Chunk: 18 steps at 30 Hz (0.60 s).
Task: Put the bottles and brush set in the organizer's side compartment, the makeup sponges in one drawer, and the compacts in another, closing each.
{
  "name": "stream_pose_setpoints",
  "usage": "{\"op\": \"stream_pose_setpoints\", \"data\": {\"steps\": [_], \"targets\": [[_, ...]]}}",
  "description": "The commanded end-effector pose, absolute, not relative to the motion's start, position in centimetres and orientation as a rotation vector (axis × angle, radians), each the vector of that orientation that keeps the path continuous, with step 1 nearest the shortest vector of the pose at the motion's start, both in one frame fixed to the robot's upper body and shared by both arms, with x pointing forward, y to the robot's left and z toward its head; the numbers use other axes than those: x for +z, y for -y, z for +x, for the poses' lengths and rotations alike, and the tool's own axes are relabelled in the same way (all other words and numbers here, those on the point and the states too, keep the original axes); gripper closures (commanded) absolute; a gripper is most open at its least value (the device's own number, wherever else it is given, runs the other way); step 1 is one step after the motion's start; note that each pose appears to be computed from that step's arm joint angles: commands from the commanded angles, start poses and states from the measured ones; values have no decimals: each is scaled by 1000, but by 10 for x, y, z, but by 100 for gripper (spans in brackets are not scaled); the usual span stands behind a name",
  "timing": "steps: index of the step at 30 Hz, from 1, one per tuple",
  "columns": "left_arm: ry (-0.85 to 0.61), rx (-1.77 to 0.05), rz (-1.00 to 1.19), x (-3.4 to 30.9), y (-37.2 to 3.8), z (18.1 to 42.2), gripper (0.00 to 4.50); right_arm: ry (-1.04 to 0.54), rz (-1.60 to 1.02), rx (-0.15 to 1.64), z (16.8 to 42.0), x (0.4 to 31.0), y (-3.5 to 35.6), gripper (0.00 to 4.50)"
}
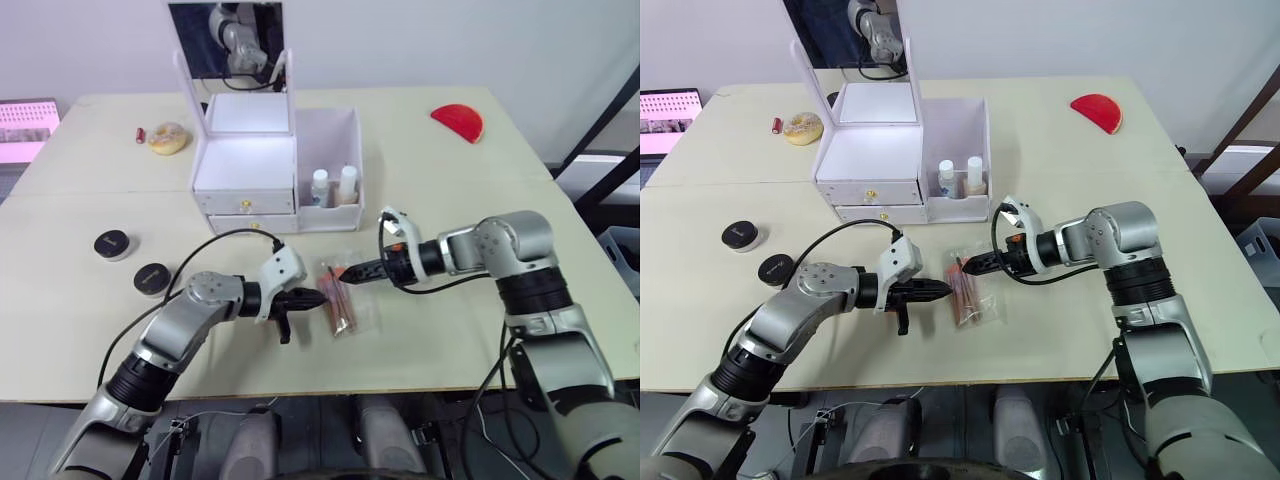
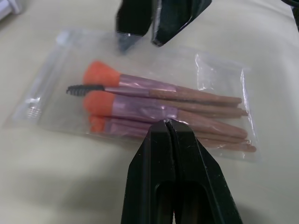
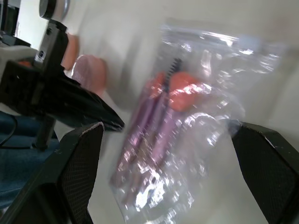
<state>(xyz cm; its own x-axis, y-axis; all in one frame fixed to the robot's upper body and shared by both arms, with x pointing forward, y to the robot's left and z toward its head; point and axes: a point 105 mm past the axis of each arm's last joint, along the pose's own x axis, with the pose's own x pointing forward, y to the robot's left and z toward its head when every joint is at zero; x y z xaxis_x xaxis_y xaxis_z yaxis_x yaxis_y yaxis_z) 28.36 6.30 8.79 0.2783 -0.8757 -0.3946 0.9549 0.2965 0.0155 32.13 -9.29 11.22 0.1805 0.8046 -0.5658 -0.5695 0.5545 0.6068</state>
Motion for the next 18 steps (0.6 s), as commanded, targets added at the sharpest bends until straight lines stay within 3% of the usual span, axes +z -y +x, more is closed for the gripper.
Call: {"op": "stream_pose_setpoints", "data": {"steps": [1,4,7,14,15,18], "targets": [[-304,-1256,294,97,-60,287,443,-1028,285,1035,312,107,77,0],[-304,-1254,298,97,-60,288,443,-1031,302,1043,312,108,74,0],[-305,-1255,298,97,-60,287,450,-1037,306,1046,311,106,72,82],[-308,-1255,301,97,-61,287,450,-1028,315,1037,314,104,72,427],[-308,-1256,301,97,-61,287,450,-1024,318,1038,315,105,72,448],[-308,-1259,301,97,-61,287,450,-1014,325,1039,316,108,72,448]]}}
